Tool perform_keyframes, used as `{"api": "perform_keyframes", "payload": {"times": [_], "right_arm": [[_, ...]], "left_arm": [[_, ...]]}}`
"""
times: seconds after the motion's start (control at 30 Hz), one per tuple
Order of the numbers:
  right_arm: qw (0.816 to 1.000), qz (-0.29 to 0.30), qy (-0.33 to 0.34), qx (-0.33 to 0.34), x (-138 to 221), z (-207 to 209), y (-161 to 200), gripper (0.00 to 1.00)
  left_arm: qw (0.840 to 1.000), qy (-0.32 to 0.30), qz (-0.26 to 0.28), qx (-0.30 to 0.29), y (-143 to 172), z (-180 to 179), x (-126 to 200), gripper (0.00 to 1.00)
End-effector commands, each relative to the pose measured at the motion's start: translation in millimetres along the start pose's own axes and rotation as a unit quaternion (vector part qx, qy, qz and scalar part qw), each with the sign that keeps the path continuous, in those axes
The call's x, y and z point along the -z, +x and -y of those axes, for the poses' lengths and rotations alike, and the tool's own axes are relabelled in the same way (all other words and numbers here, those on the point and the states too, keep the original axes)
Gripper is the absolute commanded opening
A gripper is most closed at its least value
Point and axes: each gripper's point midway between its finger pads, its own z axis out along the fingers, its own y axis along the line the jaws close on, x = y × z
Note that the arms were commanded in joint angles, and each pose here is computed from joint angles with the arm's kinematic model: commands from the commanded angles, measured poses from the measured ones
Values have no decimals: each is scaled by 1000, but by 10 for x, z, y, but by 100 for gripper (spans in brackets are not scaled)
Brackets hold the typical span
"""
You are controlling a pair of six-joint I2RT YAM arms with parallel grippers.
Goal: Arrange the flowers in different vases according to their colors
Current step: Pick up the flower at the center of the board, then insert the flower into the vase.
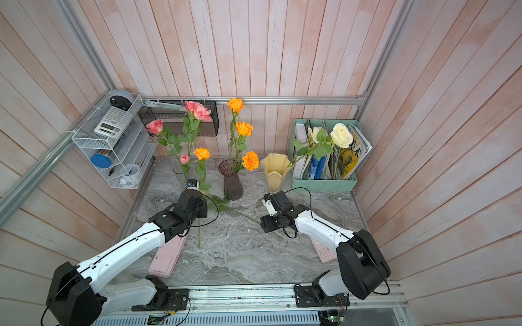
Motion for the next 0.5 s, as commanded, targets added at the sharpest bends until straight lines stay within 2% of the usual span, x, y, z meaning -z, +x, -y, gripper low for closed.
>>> {"api": "perform_keyframes", "payload": {"times": [0.0, 0.23, 0.33, 0.47], "right_arm": [[1000, 1, 4, -1, 17, -1, 36, 71], [1000, 2, 5, -2, 11, 0, 23, 71], [1000, -2, 5, -2, -9, 2, 26, 71], [1000, -9, 8, 1, -47, 18, 44, 71]], "left_arm": [[999, 3, 45, -24, -299, 31, 229, 0], [986, 69, 135, -61, -867, 333, 633, 0], [977, 72, 187, -74, -1223, 396, 777, 0], [955, 86, 276, -74, -1769, 529, 1001, 0]]}}
